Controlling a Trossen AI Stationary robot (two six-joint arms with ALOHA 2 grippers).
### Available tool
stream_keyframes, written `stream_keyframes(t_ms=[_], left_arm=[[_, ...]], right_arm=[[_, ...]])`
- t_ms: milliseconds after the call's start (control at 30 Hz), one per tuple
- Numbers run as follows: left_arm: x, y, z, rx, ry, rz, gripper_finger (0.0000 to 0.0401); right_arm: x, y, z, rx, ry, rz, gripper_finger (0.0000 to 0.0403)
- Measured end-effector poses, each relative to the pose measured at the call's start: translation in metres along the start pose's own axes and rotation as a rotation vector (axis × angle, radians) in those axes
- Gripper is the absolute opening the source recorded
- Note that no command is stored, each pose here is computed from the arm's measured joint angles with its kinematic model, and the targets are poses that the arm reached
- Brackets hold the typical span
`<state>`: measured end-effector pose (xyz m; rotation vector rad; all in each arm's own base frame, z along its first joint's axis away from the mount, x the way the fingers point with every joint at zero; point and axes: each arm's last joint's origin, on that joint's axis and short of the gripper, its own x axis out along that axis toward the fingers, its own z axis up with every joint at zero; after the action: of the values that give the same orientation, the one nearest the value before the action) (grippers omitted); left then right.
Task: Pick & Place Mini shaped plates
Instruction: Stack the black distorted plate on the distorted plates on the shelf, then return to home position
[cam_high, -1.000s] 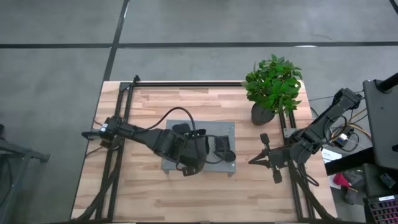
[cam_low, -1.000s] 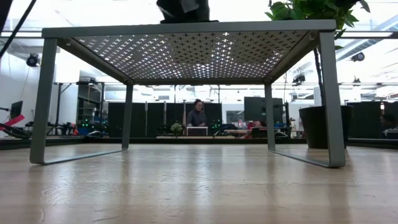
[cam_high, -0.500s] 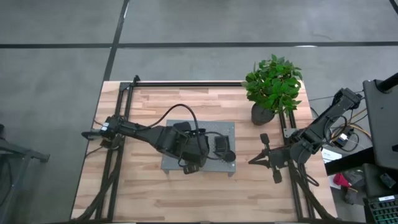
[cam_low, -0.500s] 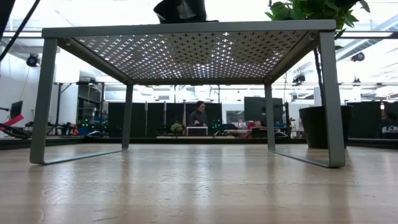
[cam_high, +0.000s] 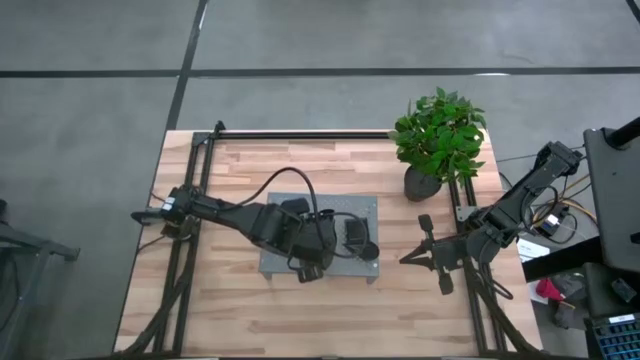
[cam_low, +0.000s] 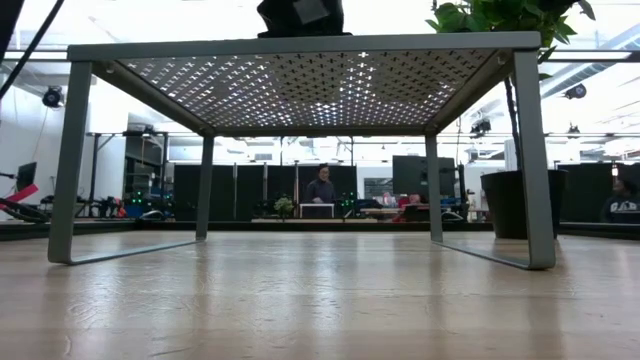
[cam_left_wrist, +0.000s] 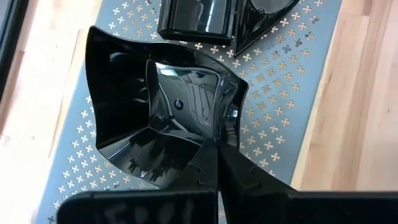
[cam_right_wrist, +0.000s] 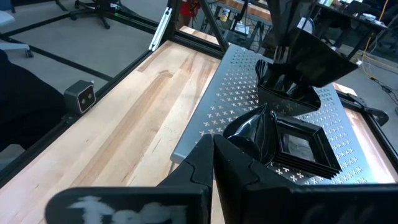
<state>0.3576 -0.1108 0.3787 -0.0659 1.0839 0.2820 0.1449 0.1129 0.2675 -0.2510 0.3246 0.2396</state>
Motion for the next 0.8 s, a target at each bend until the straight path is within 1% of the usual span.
stream_keyframes(t_ms=[167,367,800], left_arm=[[-0.0001,-0.0006,0.0000,-0.002,0.002,-0.011,0.0006],[-0.0001,-0.0007,-0.0001,-0.006,0.005,-0.016,0.0025],[-0.0002,-0.0009,0.0004,-0.008,0.001,-0.016,0.0099]], right_arm=[[0.0000,0.0000,0.0000,0.000,0.000,0.000,0.0008],[0.0000,0.0000,0.0000,0.000,0.000,0.000,0.0008],[0.0000,0.0000,0.0000,0.000,0.000,0.000,0.0008]])
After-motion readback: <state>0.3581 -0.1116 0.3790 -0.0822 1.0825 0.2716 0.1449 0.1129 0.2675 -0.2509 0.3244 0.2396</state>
